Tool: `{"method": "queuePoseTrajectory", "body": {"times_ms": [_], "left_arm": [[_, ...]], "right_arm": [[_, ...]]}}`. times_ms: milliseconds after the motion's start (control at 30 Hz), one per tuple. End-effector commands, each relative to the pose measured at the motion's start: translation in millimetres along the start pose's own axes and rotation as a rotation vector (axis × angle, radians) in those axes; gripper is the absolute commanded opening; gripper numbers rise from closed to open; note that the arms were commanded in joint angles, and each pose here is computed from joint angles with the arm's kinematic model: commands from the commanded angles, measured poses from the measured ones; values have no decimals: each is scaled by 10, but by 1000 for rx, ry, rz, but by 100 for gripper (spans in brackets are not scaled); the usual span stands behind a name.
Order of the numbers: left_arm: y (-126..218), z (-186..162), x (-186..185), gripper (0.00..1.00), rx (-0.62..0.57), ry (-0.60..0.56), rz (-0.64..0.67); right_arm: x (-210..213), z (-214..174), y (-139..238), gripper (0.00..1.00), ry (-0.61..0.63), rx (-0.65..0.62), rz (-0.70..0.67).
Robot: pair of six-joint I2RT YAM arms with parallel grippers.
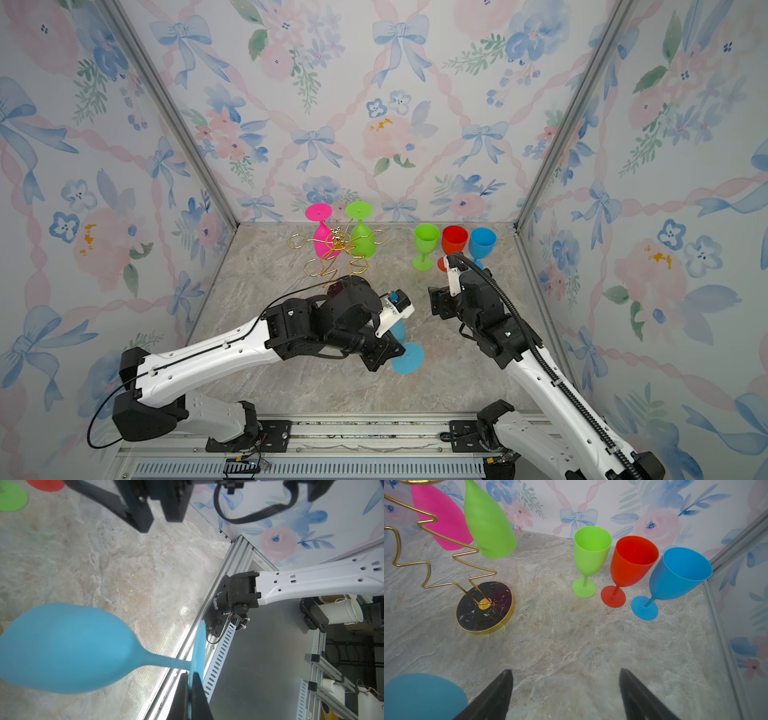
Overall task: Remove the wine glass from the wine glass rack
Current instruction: 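Swing the blue glass bowl-up toward the right gripper while the right arm lifts, then move the right gripper down to the blue glass's bowl while the left holds the stem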
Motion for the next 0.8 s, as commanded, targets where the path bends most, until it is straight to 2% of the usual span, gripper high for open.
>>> {"method": "queuePoseTrajectory", "body": {"times_ms": [0, 167, 267, 367, 467, 633, 767], "left_arm": [[-175, 86, 12, 0, -1, -188, 105], [-309, 165, 27, 0, -8, -280, 220], [-387, 110, -12, 0, -27, -408, 349], [-474, -8, -40, 0, -42, -547, 507], [-549, -87, 31, 0, -22, -630, 664], [-664, -218, 233, 0, 46, -695, 840], [-685, -306, 381, 0, 62, -759, 1004]], "right_arm": [[-156, 60, 96, 83, -72, 46, -85], [-457, 116, 176, 82, -262, 105, -136], [-582, 115, 165, 82, -394, 129, -76], [-627, 119, 123, 82, -476, 150, -18], [-609, 160, 50, 82, -489, 178, 14], [-576, 303, -37, 80, -483, 233, 48], [-482, 426, -67, 80, -479, 222, 86]]}}
Point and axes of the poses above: each gripper's point midway between its finger pads, its own y axis back along the fingers, its own x axis along the line the jaws close on, z = x × y, the point moved 6 cm from there along y, back along the fingers, and after that the axes turned 2 degrees about -y, right-handed, at the moved point
